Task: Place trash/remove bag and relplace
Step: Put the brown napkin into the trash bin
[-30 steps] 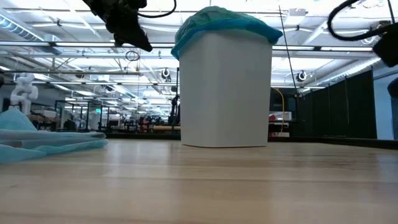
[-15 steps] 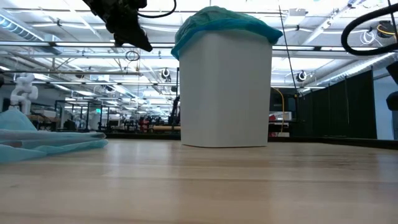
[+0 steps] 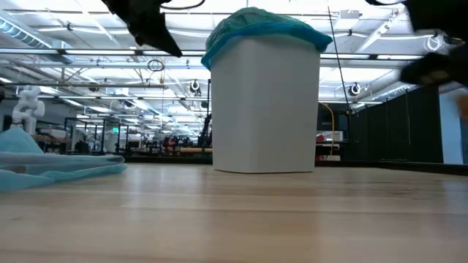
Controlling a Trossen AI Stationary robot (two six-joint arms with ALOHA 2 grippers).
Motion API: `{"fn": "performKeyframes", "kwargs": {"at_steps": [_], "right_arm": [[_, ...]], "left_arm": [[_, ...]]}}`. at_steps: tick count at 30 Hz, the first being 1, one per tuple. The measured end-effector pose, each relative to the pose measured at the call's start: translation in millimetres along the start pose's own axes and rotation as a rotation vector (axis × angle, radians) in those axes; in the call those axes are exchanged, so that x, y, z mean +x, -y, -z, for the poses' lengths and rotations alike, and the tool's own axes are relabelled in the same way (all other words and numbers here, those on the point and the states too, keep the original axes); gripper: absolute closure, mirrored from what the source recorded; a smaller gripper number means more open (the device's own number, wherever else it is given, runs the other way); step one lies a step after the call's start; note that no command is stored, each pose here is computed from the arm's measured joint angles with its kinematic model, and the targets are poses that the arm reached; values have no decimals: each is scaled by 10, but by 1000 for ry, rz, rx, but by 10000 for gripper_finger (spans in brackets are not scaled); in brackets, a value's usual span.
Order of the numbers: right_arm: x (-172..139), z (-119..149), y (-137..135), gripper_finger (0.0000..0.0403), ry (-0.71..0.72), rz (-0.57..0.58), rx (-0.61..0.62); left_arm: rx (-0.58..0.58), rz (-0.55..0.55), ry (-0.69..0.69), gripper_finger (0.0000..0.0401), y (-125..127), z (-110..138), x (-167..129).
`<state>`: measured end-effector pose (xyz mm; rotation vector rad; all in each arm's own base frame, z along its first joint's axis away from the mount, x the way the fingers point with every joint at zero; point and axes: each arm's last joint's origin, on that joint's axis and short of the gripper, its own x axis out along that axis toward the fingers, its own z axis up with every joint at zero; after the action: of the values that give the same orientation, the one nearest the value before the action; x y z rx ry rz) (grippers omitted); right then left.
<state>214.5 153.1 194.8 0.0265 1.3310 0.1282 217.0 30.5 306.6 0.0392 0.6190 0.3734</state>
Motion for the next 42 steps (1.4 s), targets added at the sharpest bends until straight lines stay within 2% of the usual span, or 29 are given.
{"fn": "performKeyframes", "kwargs": {"at_steps": [6,12,16,18,21,23,27,32,37,42], "right_arm": [[-495,-412,144,402,158,239,-112],[-1224,-740,267,402,384,386,-192],[-1700,-892,456,403,557,488,-199],[-1891,-951,601,403,622,574,-176],[-2099,-1054,888,403,671,700,-121],[-2195,-1099,1094,403,683,742,-83],[-2279,-1128,1513,390,717,697,34],[-2296,-1087,1894,333,731,603,154],[-2331,-1075,2059,246,762,593,201],[-2341,-1070,2094,166,765,605,203]], "left_arm": [[132,-69,88,400,96,-79,-43],[268,-31,144,401,237,-115,-102],[312,-10,154,401,303,-113,-128],[329,-13,157,401,329,-110,-139],[346,-28,174,401,343,-127,-150],[342,-29,183,401,343,-135,-151],[339,-33,186,401,342,-141,-142],[339,-36,192,391,344,-149,-138],[337,-44,202,355,343,-160,-139],[337,-40,209,326,346,-166,-141]]}}
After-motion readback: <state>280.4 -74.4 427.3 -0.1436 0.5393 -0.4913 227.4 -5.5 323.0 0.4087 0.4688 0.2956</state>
